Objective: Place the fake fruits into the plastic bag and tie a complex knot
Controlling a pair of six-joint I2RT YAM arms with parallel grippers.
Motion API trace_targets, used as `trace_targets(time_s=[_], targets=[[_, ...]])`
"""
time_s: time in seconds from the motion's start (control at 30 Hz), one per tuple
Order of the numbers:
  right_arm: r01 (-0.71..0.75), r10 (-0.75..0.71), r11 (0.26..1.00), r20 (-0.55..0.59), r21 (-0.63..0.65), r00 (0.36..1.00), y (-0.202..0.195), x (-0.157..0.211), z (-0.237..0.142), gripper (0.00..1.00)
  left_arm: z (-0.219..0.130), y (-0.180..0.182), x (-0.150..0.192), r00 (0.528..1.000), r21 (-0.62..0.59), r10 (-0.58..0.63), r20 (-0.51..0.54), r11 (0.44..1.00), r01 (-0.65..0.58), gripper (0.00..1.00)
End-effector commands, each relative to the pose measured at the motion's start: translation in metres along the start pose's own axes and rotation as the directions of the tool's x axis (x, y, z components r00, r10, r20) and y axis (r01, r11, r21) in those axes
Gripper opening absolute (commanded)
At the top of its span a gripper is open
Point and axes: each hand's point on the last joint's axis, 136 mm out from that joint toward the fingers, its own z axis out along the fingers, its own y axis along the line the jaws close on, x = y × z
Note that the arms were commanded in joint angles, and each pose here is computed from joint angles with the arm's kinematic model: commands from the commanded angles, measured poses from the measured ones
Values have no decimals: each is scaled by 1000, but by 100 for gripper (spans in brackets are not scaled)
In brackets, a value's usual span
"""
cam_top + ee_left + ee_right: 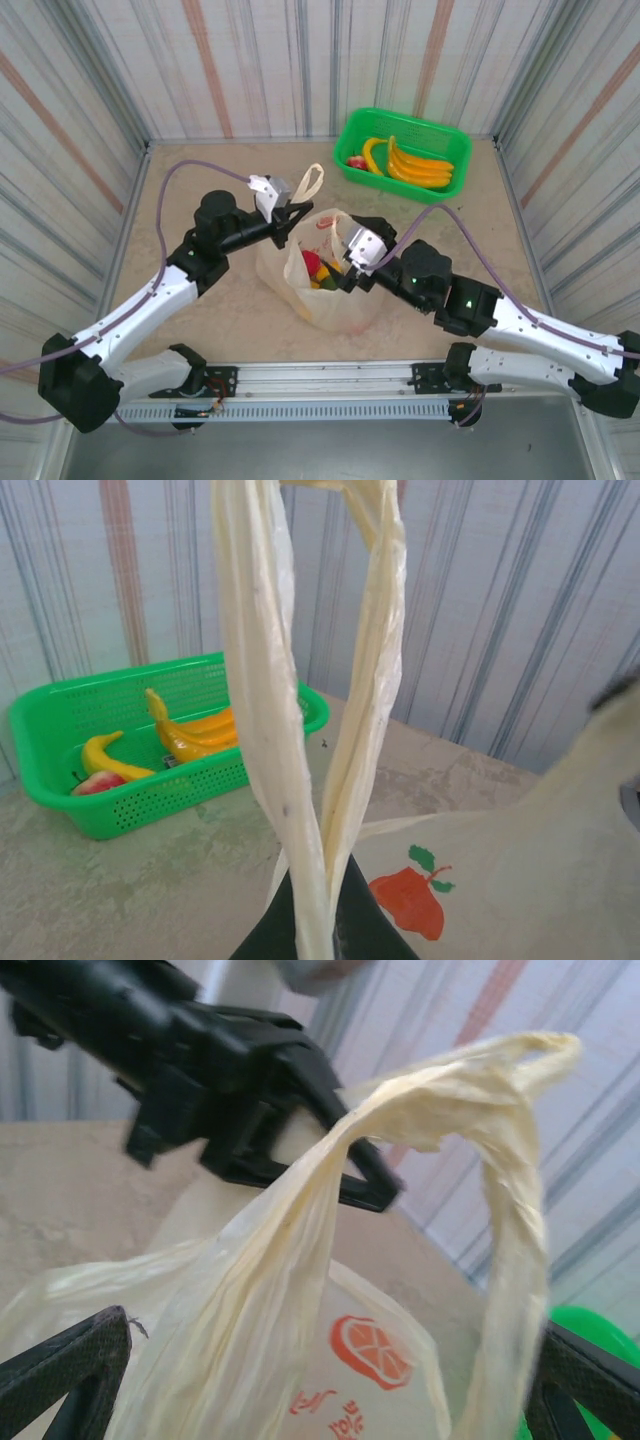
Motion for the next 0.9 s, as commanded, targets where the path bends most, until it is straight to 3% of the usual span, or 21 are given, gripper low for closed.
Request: trace_targets(time_s=[0.0,0.23,0.37,0.53,0.67,0.87], targets=[[-77,77,997,9,-16,997,-14,2,-9,99,2,-12,-22,997,55,47,61,997,-50,0],[-223,222,974,-16,-36,975,-28,18,-13,99,11,-28,-29,994,140,58,95,988,-71,0],[-399,398,913,-33,-87,917,-28,32,-12,99,20,-38,-30,994,187,61,95,979,-78,0],[-509,506,842,-65,-177,860,-9,37,-4,97,26,-38,-29,995,175,60,84,982,-74,0],[-508,500,825,-100,-247,860,16,38,4,91,27,-36,-27,996,160,56,72,985,-67,0],[-481,478,845,-72,-234,875,24,35,24,85,28,-39,-23,997,139,42,58,989,-50,0]])
